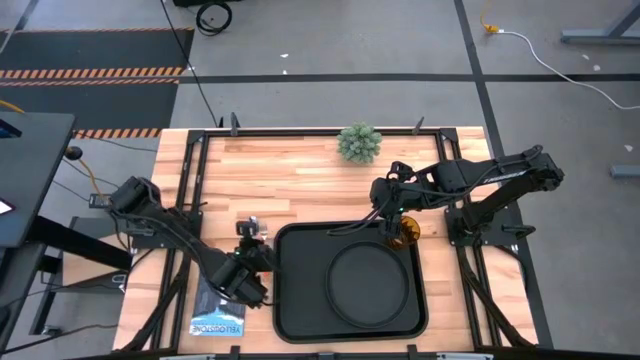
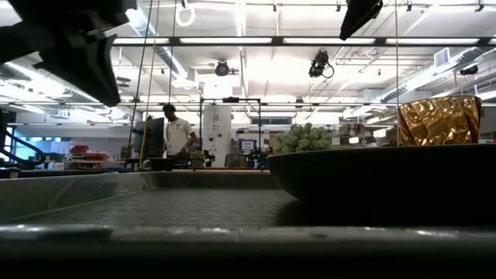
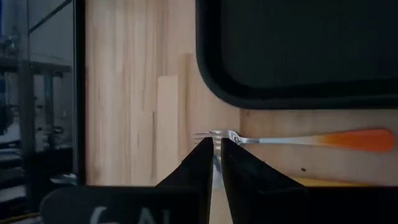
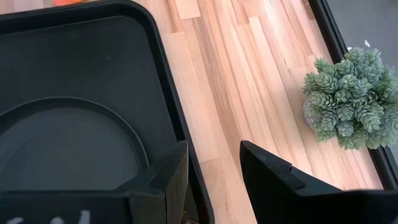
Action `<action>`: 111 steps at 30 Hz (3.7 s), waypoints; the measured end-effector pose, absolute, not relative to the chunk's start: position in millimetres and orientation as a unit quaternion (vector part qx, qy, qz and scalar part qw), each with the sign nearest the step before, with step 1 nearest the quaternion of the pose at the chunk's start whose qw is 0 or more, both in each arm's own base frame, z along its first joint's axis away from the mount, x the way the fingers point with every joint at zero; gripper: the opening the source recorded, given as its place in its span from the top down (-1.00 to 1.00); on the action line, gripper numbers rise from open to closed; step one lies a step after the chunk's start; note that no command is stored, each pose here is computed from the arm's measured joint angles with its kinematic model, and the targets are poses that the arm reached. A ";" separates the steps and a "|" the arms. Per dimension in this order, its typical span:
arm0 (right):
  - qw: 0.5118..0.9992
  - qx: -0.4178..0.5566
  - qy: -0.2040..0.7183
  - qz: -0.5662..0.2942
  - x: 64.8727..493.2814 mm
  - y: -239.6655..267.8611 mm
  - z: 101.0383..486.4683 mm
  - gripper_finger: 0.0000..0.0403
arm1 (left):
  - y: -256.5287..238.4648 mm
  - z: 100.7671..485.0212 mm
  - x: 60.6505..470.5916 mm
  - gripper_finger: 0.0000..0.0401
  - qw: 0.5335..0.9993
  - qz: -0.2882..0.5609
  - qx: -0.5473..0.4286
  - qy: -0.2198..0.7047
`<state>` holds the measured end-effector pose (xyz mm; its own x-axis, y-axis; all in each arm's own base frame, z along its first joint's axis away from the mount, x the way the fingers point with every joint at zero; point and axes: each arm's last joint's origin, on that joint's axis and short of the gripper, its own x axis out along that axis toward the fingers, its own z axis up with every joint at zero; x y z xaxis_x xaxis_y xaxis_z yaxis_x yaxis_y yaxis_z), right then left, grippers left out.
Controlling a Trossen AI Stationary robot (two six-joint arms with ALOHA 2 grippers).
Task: Pick and place plate/cup/fork/spoon on tray
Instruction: Put the orange fork on the left side of the black plate
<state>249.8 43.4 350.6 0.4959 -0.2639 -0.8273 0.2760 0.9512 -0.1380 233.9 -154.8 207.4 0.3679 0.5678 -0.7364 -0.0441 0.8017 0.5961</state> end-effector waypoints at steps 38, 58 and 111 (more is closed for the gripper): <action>0.894 -0.177 0.343 -0.227 255.2 35.5 319.7 0.24 | -119.1 181.8 220.6 0.24 0.778 0.394 -0.290 0.394; 0.913 -0.138 0.328 -0.199 249.2 40.5 318.9 0.24 | -112.5 167.4 229.2 0.20 0.739 0.444 -0.328 0.386; 0.937 -0.168 0.281 -0.122 248.1 43.9 301.7 0.24 | -126.0 116.0 259.8 0.54 0.680 0.536 -0.336 0.370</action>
<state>248.1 43.9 301.7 0.8126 -0.3225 -0.4855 0.1334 0.9138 -0.3837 259.8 -126.0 116.0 0.1508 0.4802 -0.8641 -0.9782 0.1988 -0.0603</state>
